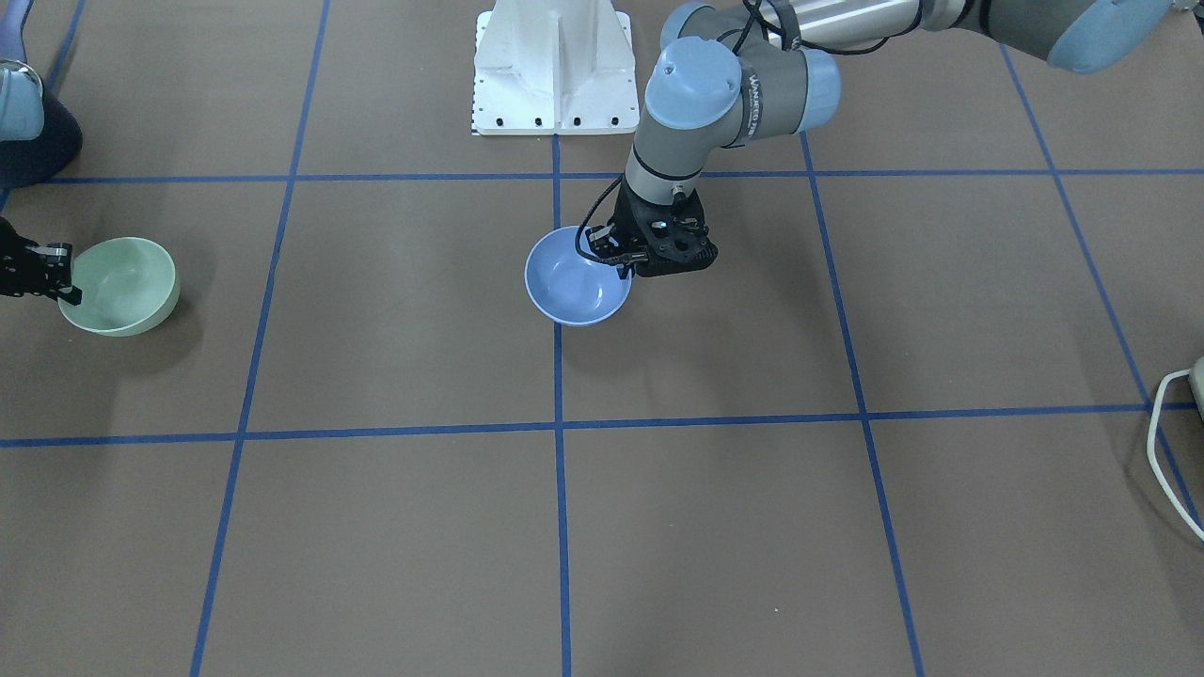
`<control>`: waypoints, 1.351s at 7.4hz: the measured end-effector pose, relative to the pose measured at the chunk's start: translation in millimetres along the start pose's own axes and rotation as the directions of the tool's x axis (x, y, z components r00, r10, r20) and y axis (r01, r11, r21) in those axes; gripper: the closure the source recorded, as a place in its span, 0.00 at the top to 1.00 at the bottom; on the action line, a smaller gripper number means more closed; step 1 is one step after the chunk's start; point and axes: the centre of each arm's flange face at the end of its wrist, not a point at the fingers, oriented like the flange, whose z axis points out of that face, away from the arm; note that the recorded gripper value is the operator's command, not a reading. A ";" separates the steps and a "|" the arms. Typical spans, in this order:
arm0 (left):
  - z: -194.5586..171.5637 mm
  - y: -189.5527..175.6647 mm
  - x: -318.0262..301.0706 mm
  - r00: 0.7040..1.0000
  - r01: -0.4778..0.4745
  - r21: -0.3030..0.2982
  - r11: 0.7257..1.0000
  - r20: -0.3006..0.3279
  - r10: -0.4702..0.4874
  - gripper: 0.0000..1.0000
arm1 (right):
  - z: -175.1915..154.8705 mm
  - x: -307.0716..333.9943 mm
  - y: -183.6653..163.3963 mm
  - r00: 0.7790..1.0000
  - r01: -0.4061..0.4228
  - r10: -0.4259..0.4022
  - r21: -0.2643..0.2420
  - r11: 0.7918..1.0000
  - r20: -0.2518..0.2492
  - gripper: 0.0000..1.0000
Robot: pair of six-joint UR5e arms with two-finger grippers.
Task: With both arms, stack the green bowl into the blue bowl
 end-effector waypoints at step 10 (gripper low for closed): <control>25.4 0.7 14.8 1.000 0.008 0.025 1.000 -0.021 -0.008 0.81 | -53.3 -64.2 -62.2 0.998 -0.061 0.060 0.008 0.998 0.023 0.00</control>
